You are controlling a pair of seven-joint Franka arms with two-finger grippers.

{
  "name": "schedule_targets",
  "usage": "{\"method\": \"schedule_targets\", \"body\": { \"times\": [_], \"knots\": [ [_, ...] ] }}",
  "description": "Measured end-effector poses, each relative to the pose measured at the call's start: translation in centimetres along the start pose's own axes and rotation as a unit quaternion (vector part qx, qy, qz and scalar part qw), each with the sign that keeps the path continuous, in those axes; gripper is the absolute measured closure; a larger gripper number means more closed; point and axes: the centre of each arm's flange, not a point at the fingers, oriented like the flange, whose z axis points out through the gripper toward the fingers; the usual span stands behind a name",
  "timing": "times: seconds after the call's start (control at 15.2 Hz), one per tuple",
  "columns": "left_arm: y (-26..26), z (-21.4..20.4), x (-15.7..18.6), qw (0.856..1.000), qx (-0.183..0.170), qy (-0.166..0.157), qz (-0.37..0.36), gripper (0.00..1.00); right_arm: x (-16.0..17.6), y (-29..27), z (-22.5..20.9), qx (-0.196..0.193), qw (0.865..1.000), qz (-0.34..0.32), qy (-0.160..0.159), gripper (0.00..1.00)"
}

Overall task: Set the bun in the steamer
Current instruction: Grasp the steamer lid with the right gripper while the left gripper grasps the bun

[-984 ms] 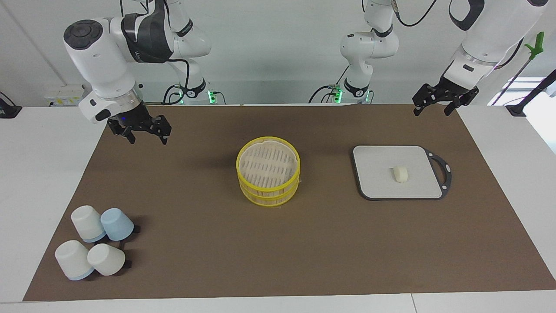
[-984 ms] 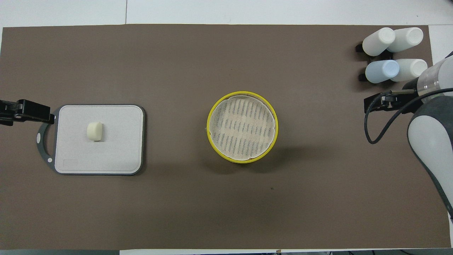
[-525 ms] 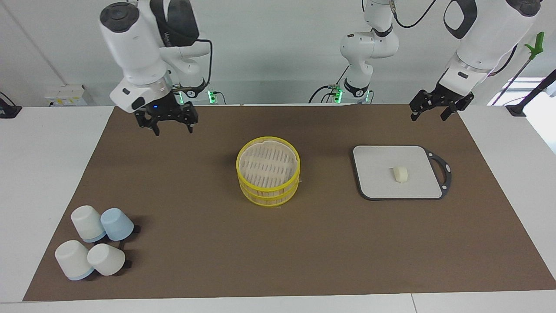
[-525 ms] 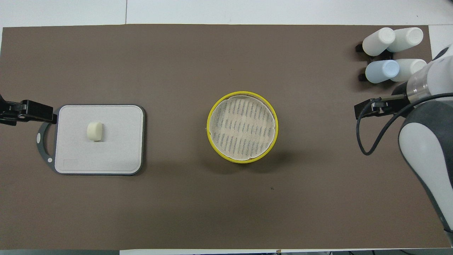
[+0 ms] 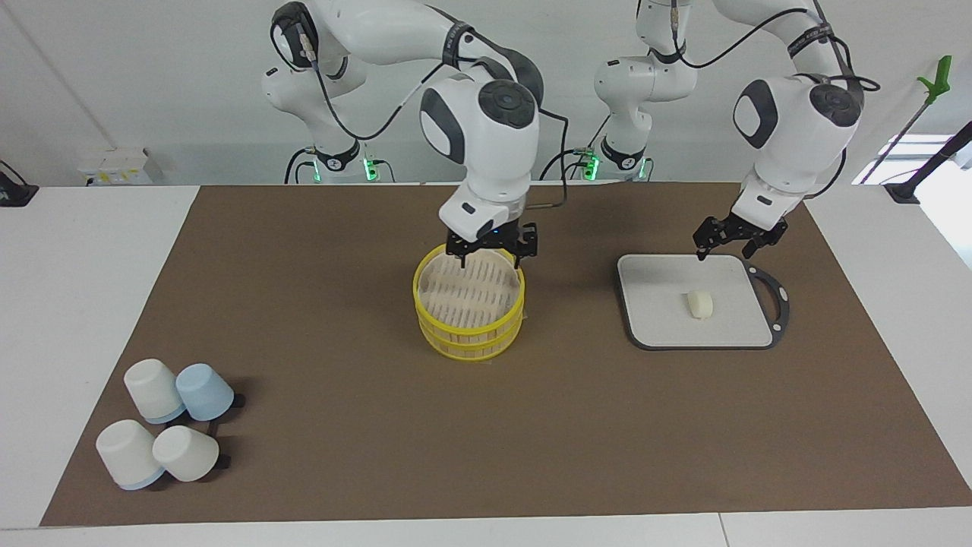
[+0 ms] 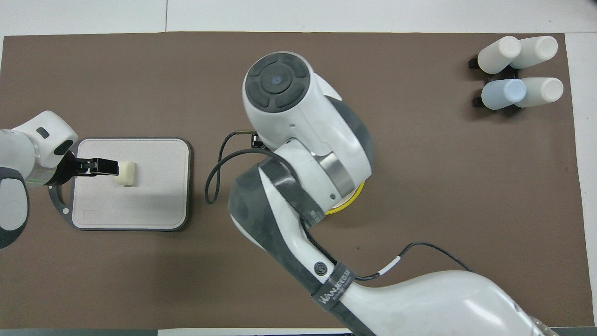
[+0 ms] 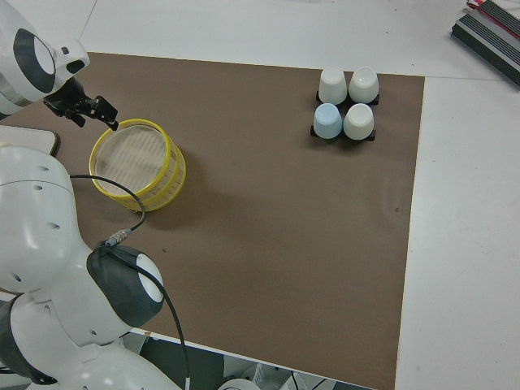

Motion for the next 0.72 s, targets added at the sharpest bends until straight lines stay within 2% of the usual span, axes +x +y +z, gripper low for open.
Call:
{"method": "schedule_targets", "body": {
  "times": [0.13, 0.33, 0.52, 0.72],
  "knots": [
    [-0.8, 3.7, -0.5, 1.0, 0.001, 0.003, 0.002, 0.0, -0.5, -1.9, 2.0, 0.008, 1.0, 0.01, 0.009, 0.0],
    [-1.1, 7.8, -0.1, 1.0, 0.004, 0.014, 0.009, 0.0, 0.3, -1.2, 3.4, 0.017, 1.0, 0.018, 0.02, 0.0],
    [-0.8, 10.2, 0.4, 1.0, 0.005, 0.024, 0.013, 0.01, -0.7, -0.8, 6.1, 0.028, 0.999, 0.014, 0.032, 0.0],
    [-0.6, 11.1, 0.6, 0.999, 0.005, 0.026, 0.019, 0.07, -2.7, -0.8, 7.8, 0.026, 0.999, 0.004, 0.028, 0.0]
  ]
}}
